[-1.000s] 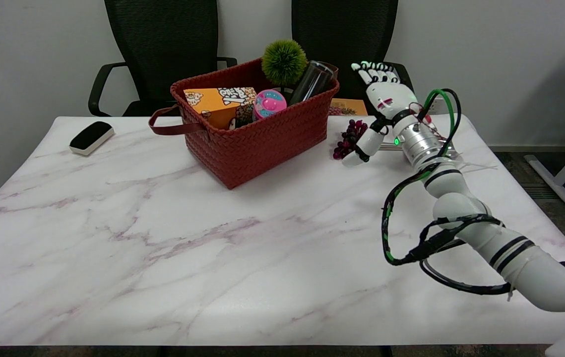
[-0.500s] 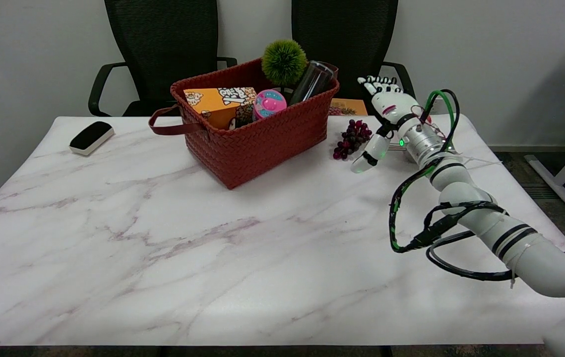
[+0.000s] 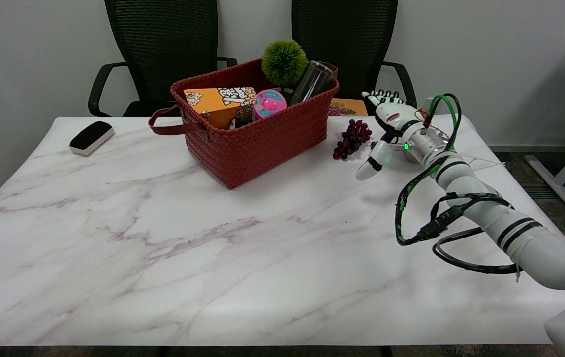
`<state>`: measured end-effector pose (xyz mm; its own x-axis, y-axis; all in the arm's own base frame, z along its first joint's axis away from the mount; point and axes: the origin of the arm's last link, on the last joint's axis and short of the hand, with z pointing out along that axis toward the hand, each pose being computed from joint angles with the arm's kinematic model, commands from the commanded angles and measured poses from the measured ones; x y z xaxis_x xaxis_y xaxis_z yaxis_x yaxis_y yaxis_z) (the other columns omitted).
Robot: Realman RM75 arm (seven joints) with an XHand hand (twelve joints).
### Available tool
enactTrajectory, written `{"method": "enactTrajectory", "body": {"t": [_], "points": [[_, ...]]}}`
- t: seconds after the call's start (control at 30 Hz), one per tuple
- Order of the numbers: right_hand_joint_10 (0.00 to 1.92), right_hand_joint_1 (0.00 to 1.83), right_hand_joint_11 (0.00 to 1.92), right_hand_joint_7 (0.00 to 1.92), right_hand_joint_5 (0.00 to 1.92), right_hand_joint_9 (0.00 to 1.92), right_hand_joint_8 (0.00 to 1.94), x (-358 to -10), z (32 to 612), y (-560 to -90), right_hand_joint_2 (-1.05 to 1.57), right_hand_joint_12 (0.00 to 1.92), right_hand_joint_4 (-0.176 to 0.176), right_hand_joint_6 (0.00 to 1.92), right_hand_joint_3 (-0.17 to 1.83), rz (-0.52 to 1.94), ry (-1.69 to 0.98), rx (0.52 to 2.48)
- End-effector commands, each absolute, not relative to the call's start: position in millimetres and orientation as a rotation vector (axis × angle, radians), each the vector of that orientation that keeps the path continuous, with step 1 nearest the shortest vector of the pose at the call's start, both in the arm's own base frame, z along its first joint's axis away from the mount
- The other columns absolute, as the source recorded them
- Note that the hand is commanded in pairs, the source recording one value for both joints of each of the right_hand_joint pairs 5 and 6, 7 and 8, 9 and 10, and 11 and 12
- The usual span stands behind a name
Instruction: Pick up the stainless steel scoop.
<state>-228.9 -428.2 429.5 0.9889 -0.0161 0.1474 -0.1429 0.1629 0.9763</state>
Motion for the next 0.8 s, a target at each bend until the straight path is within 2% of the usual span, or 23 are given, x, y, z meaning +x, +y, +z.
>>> {"method": "enactTrajectory", "body": {"t": [0.03,0.8], "points": [[0.00,1.05,0.00,0.01,0.02,0.00,0.01,-242.2,448.5,-438.9,-0.38,0.00,0.000,0.02,0.59,0.082,-0.261,1.361],[0.01,1.05,0.00,0.03,0.03,0.01,0.03,-245.5,446.4,-453.3,-0.32,0.00,0.000,0.03,0.49,0.021,-0.300,1.379]]}}
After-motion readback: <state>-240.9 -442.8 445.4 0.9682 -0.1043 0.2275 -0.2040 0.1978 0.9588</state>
